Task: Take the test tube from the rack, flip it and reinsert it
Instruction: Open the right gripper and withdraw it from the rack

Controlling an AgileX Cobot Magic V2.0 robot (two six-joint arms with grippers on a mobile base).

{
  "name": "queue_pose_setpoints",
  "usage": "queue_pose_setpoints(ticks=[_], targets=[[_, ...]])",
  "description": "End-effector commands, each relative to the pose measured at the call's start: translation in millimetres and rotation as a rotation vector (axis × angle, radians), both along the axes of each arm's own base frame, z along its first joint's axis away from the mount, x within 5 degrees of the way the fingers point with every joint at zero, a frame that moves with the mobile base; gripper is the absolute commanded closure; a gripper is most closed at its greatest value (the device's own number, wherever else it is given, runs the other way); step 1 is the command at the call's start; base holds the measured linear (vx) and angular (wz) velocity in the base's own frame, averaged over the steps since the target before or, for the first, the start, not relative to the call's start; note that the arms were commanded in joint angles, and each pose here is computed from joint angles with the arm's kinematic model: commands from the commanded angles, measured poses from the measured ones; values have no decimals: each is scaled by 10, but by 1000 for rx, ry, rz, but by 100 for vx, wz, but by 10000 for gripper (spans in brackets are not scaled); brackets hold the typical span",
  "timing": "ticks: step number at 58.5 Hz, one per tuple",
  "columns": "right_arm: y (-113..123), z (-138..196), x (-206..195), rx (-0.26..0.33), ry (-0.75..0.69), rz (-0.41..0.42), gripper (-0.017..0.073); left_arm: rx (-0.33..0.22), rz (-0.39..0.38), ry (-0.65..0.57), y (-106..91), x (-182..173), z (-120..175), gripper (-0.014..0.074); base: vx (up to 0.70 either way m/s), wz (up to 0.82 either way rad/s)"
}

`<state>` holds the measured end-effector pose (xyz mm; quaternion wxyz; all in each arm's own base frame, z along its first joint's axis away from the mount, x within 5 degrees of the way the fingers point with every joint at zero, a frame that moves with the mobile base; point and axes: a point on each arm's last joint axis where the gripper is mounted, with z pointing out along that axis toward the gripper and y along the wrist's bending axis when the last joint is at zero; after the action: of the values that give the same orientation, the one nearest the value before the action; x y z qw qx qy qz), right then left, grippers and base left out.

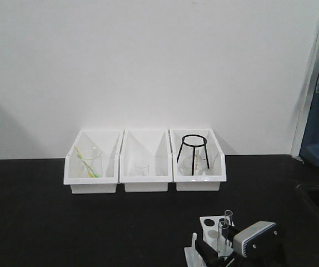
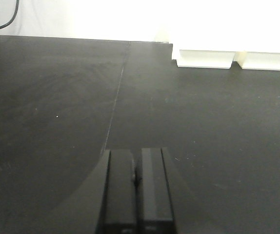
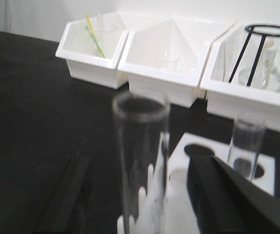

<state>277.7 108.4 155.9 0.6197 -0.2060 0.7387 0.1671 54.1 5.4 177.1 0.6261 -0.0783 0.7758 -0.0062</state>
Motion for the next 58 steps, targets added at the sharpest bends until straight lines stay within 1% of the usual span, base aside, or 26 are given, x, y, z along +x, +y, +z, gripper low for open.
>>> queue_pose_setpoints(ticks=[1,6,11,16,22,32,35,44,51,58], targets=[[-9,362,-7,46,-136,-2,15,3,-11,-97,-8,8,84,600,0,0],[-36,513,-59,29,-142,-12,17,3,-11,-97,-8,8,84,600,0,0],[-69,705,-133,25,-173,-21,17,3,-11,-97,-8,8,84,600,0,0],[-117,948,-241,40,-217,-37,17,3,-11,-97,-8,8,84,600,0,0],[-210,1222,-409,65,-241,-83,25,3,-11,-97,-8,8,84,600,0,0],[-372,1629,-758,40,-235,-138,56,3,-11,-97,-8,8,84,600,0,0],[-414,1696,-857,50,-228,-152,64,3,-11,-97,-8,8,84,600,0,0],[-522,1844,-1119,49,-243,-179,83,3,-11,-97,-8,8,84,600,0,0],[-577,1918,-1264,53,-263,-191,91,3,-11,-97,-8,8,84,600,0,0],[-607,1983,-1358,69,-301,-192,93,3,-11,-97,-8,8,84,600,0,0]])
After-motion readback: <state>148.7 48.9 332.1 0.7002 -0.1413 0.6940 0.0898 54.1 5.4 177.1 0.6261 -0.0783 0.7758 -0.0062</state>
